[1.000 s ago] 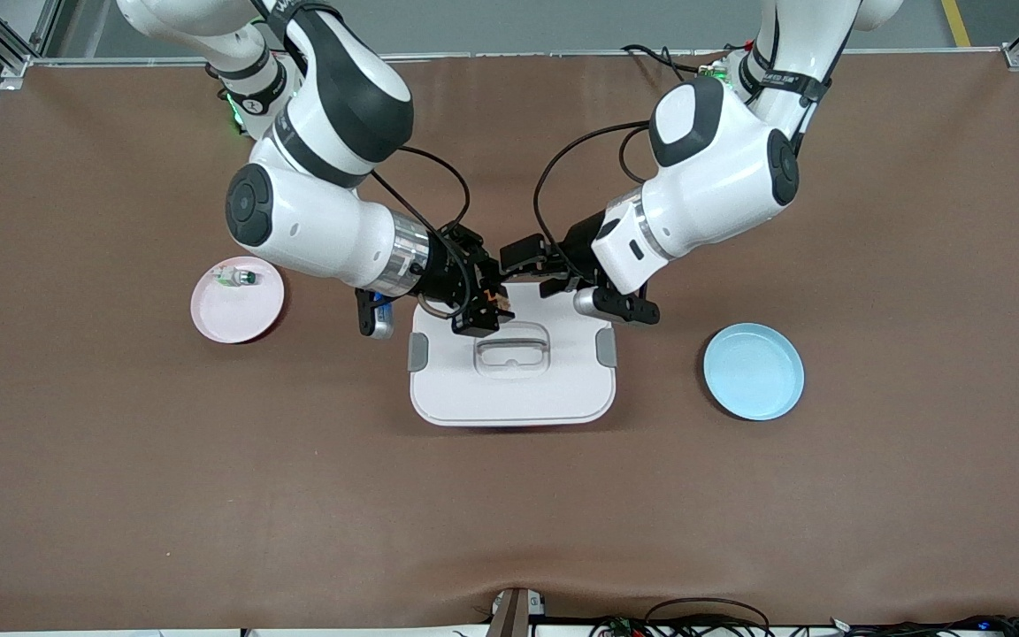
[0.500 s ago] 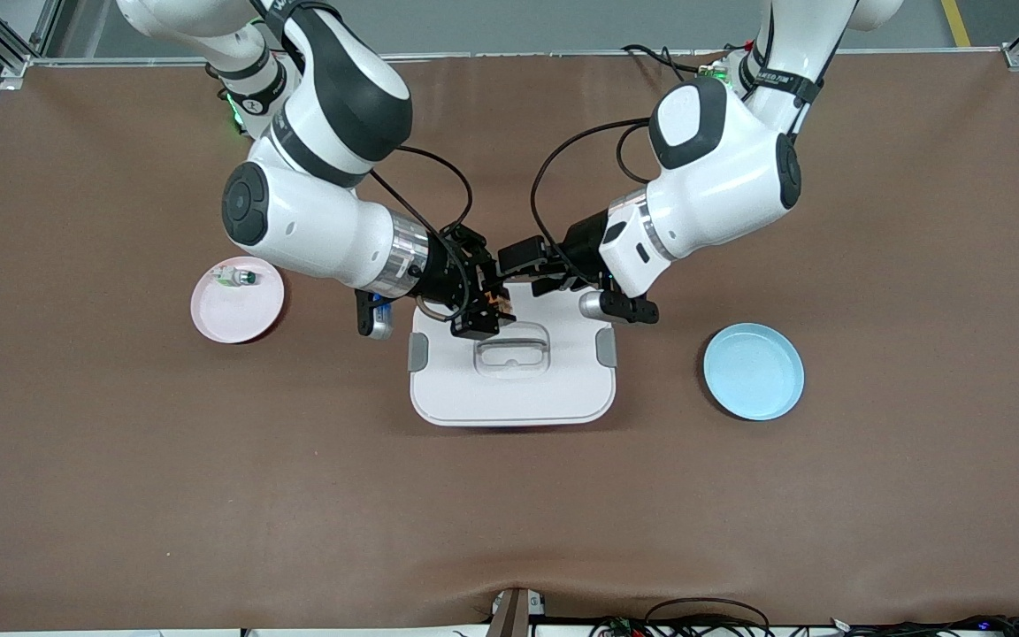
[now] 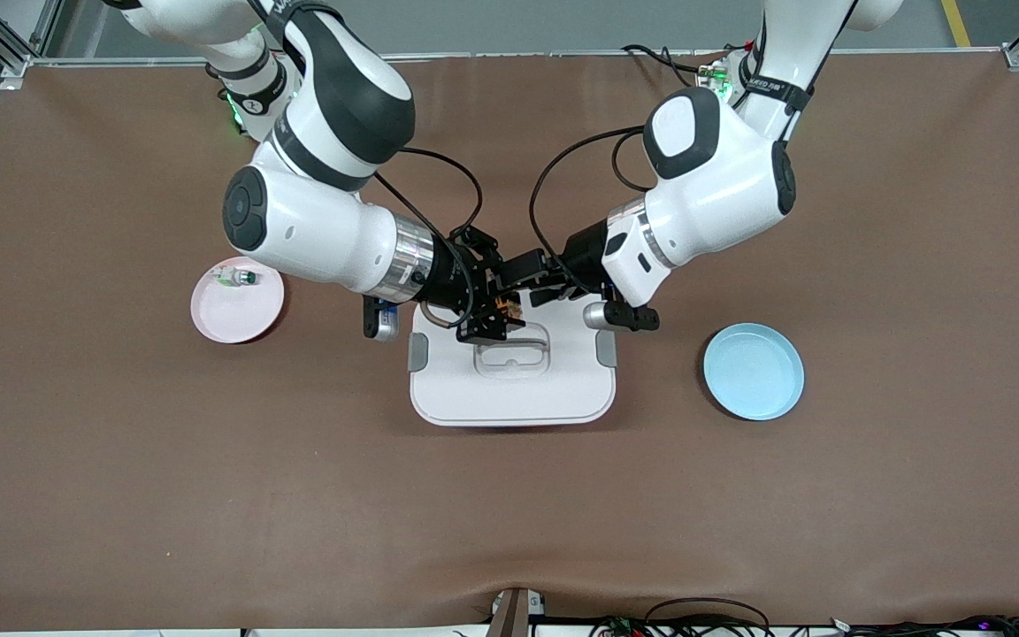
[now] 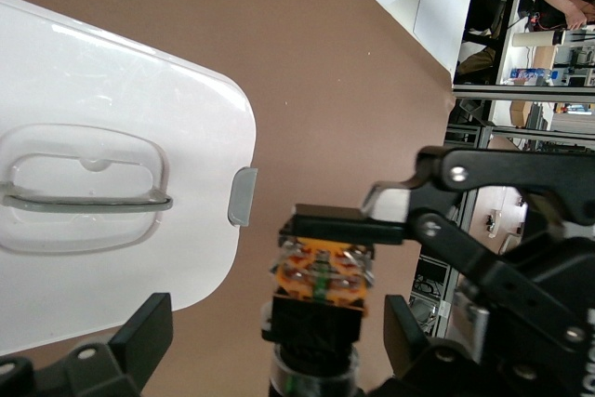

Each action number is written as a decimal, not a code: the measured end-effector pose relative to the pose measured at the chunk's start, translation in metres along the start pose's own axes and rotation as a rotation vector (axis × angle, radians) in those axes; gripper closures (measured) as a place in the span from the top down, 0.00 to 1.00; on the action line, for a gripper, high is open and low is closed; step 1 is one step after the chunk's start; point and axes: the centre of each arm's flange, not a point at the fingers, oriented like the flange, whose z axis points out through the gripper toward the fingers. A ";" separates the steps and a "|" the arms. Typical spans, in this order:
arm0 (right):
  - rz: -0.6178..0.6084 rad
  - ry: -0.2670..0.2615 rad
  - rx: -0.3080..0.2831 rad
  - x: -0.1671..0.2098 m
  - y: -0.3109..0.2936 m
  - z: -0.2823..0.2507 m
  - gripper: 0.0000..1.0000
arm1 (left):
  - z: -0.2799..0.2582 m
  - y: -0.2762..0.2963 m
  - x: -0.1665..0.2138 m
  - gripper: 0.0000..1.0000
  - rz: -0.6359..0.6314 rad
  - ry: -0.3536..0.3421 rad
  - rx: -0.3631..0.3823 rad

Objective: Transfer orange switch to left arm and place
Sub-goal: 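Close the left gripper on the switch above the white box, then open the right gripper and pull the left gripper away holding the switch, then carry the switch with the left gripper over the blue dish while the right gripper retracts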

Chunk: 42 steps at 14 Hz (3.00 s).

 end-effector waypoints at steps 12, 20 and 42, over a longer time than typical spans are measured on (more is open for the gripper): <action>0.015 -0.014 -0.015 0.001 -0.001 0.010 0.73 | -0.001 0.007 -0.001 0.49 0.008 0.003 -0.011; 0.018 -0.015 -0.019 0.002 -0.002 0.013 0.73 | 0.001 0.005 0.000 0.42 0.015 0.002 -0.008; -0.186 0.085 -0.110 0.066 -0.033 -0.058 1.00 | -0.118 0.001 0.016 0.42 0.258 -0.078 0.324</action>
